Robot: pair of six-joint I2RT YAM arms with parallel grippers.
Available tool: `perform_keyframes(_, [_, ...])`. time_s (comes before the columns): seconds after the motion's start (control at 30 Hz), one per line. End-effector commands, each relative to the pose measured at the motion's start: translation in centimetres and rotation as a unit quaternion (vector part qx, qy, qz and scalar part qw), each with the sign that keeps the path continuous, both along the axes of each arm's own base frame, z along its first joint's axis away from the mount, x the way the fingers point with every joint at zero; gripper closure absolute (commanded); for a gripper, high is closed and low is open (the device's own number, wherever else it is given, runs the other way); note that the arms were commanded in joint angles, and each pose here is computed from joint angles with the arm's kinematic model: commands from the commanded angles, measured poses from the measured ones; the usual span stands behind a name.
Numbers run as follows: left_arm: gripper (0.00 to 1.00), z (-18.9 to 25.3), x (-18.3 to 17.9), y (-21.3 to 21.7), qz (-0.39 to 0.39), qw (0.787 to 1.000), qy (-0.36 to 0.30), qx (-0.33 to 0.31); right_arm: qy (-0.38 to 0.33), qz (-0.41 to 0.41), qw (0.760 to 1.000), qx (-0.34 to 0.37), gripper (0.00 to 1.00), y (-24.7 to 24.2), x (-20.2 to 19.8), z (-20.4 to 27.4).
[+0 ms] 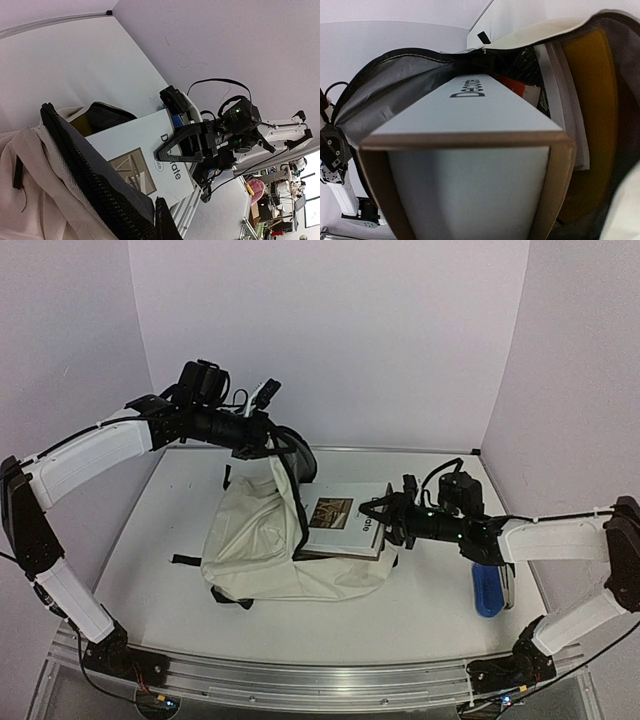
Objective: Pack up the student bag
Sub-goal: Place the book in the student bag.
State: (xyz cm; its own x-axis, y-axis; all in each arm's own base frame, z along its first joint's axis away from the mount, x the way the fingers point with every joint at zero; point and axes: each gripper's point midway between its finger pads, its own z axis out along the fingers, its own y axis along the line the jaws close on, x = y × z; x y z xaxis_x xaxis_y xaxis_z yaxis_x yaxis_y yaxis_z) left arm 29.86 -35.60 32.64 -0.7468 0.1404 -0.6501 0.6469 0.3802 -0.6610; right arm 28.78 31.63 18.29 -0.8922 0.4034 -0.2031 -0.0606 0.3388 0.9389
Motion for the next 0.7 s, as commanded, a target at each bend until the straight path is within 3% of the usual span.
perform_keyframes(0.0, [1.00,8.8,-1.9,-0.2,-0.052,0.987,-0.110,-0.102,-0.045,0.000,0.999,0.002,0.72,3.3,2.2,1.2])
perform_keyframes(0.33, [1.00,8.0,-1.6,-0.9,-0.064,0.988,-0.090,-0.107,-0.044,0.061,0.997,-0.020,0.63,11.0,3.3,-2.2])
perform_keyframes(0.53, [1.00,7.5,-1.1,-1.3,-0.058,0.989,-0.078,-0.113,-0.056,0.063,0.996,-0.033,0.48,11.8,4.0,-2.7])
perform_keyframes(0.67, [1.00,7.9,-1.0,-0.7,-0.041,0.989,-0.094,-0.106,-0.077,0.033,0.992,-0.099,0.32,9.7,4.4,-3.0])
